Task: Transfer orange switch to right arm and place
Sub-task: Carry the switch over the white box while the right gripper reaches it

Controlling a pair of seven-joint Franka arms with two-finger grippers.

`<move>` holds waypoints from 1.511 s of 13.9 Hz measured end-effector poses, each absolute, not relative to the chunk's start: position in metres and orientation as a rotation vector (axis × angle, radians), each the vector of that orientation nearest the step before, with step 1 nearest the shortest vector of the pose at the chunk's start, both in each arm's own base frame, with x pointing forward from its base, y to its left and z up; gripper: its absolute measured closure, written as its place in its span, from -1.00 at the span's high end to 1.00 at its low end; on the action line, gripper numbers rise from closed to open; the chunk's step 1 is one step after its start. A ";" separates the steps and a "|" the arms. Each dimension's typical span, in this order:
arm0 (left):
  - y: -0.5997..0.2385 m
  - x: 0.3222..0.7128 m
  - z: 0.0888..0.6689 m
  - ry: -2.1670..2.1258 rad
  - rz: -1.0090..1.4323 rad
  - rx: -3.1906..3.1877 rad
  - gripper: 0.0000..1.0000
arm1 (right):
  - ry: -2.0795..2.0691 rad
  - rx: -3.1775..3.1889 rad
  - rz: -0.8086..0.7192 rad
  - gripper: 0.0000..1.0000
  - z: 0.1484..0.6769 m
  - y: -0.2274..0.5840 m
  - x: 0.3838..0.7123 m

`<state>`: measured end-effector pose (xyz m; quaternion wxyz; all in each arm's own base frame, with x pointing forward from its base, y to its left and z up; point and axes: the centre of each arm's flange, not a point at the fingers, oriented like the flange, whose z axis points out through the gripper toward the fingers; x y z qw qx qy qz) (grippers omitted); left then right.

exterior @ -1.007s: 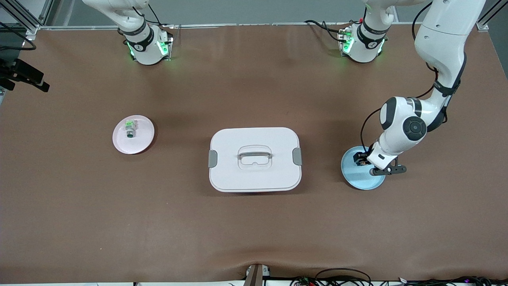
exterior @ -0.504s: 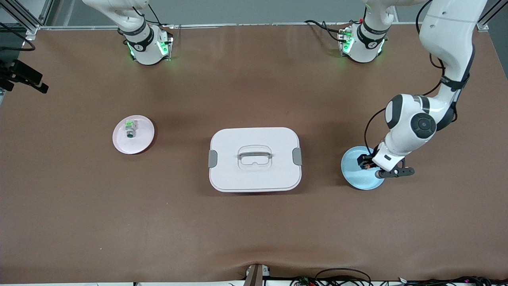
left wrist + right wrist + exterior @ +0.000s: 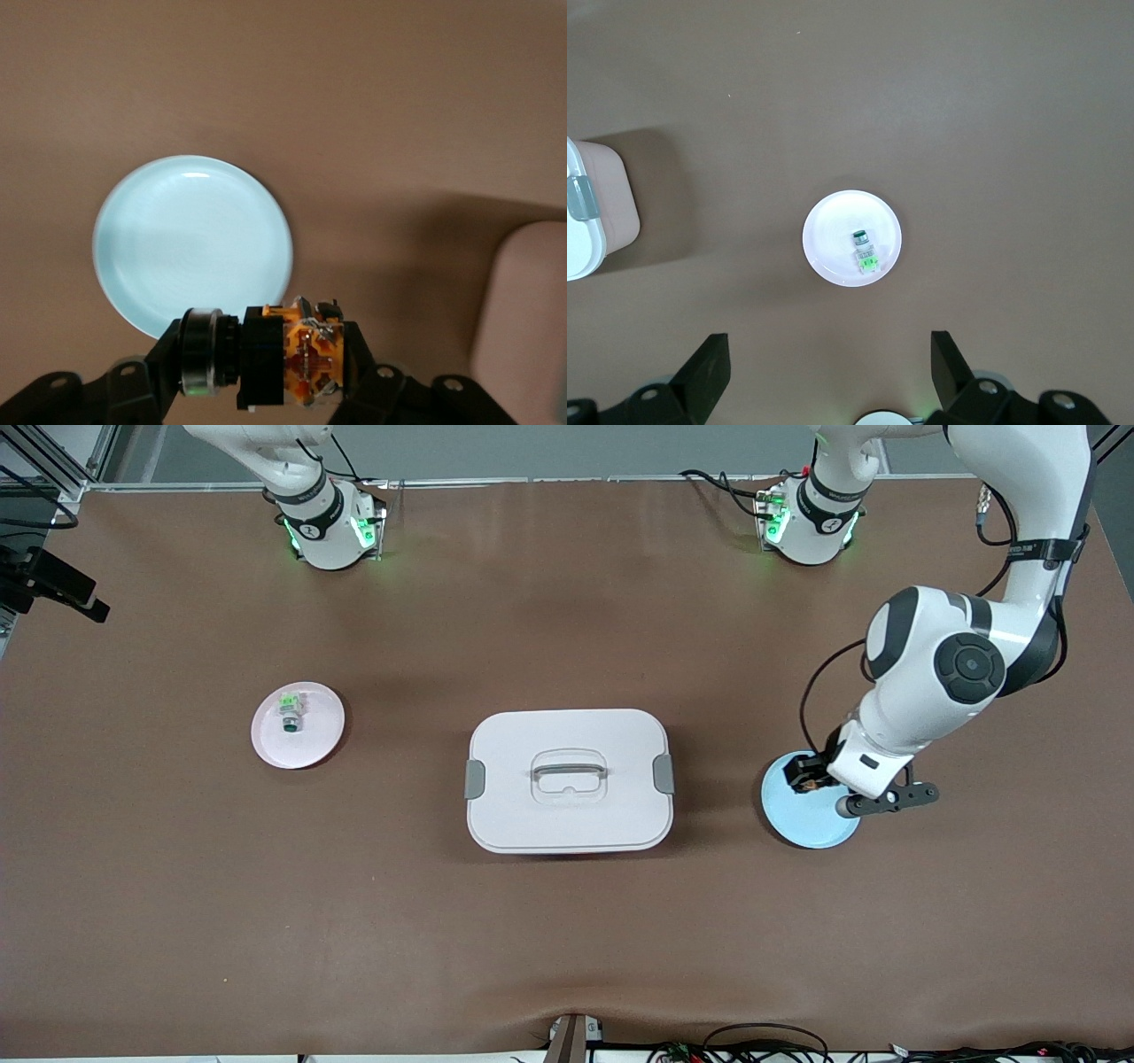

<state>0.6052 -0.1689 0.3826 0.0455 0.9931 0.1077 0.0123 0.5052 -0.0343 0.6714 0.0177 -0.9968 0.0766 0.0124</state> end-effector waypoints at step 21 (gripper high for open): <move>-0.516 0.500 0.458 1.374 -0.322 2.463 0.44 | 0.670 -2.309 -0.426 1.00 0.555 0.190 0.452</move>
